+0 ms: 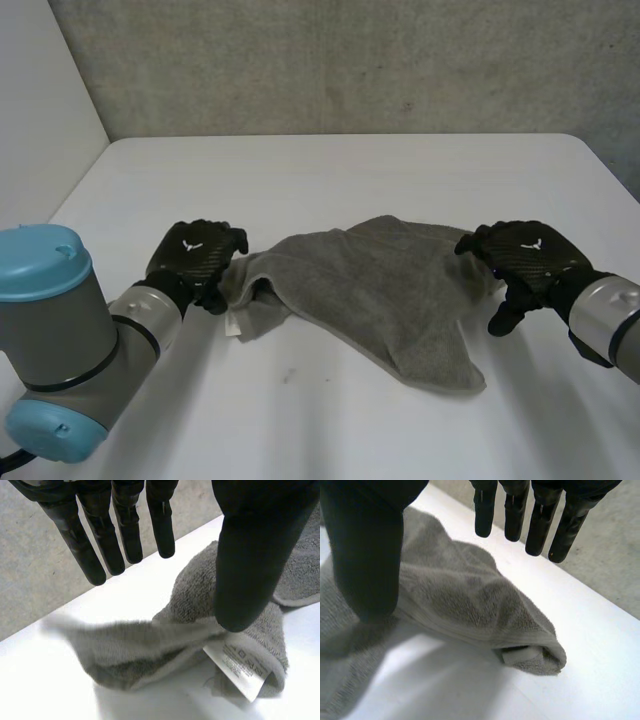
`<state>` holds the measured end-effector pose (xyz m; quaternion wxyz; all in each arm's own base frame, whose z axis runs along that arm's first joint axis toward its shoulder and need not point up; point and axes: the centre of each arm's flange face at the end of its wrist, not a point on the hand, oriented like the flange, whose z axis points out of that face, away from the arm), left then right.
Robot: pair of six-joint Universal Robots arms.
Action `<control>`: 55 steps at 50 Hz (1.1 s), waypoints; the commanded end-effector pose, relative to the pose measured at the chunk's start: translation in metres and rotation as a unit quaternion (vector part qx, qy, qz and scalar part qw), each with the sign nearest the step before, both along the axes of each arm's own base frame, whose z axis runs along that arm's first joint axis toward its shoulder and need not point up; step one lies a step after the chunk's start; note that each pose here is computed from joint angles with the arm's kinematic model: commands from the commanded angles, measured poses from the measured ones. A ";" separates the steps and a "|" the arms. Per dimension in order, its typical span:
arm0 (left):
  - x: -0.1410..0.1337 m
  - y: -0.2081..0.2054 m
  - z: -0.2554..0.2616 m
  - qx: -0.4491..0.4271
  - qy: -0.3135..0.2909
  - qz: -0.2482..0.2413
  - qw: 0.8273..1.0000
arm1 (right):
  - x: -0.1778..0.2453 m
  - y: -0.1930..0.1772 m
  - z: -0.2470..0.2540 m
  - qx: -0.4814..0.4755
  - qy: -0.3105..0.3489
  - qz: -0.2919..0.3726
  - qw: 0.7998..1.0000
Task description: Fold the towel.
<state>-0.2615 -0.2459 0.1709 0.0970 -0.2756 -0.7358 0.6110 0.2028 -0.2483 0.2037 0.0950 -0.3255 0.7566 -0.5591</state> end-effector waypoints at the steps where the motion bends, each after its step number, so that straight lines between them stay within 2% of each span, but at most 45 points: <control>1: -0.009 -0.010 -0.013 0.000 -0.004 -0.008 1.000 | 0.001 0.047 0.005 -0.009 -0.012 0.013 1.000; 7: -0.015 -0.024 -0.024 0.005 -0.005 -0.009 1.000 | -0.005 0.067 -0.012 0.007 -0.006 0.004 1.000; 20: -0.020 -0.028 -0.034 0.015 -0.006 -0.012 1.000 | -0.017 0.079 -0.029 0.043 0.010 -0.036 0.998; 27: -0.021 -0.026 -0.033 0.017 -0.007 -0.015 1.000 | -0.015 0.080 -0.034 0.057 0.001 -0.027 0.998; 32: -0.021 -0.022 -0.024 0.007 -0.004 -0.016 1.000 | -0.011 0.075 -0.051 0.096 0.001 -0.012 0.995; 37: -0.012 -0.017 -0.011 -0.002 0.001 -0.008 1.000 | -0.005 0.045 -0.069 0.101 -0.009 -0.016 0.995; 42: -0.008 -0.008 -0.008 0.000 0.001 -0.008 1.000 | 0.007 0.030 -0.078 0.106 -0.022 -0.005 0.994; 47: -0.008 0.003 -0.014 0.013 -0.004 -0.016 1.000 | 0.009 0.009 -0.066 0.075 -0.046 -0.030 0.996; 55: -0.018 0.009 -0.016 0.015 0.001 -0.031 0.999 | 0.007 0.006 -0.032 0.014 -0.054 -0.037 0.998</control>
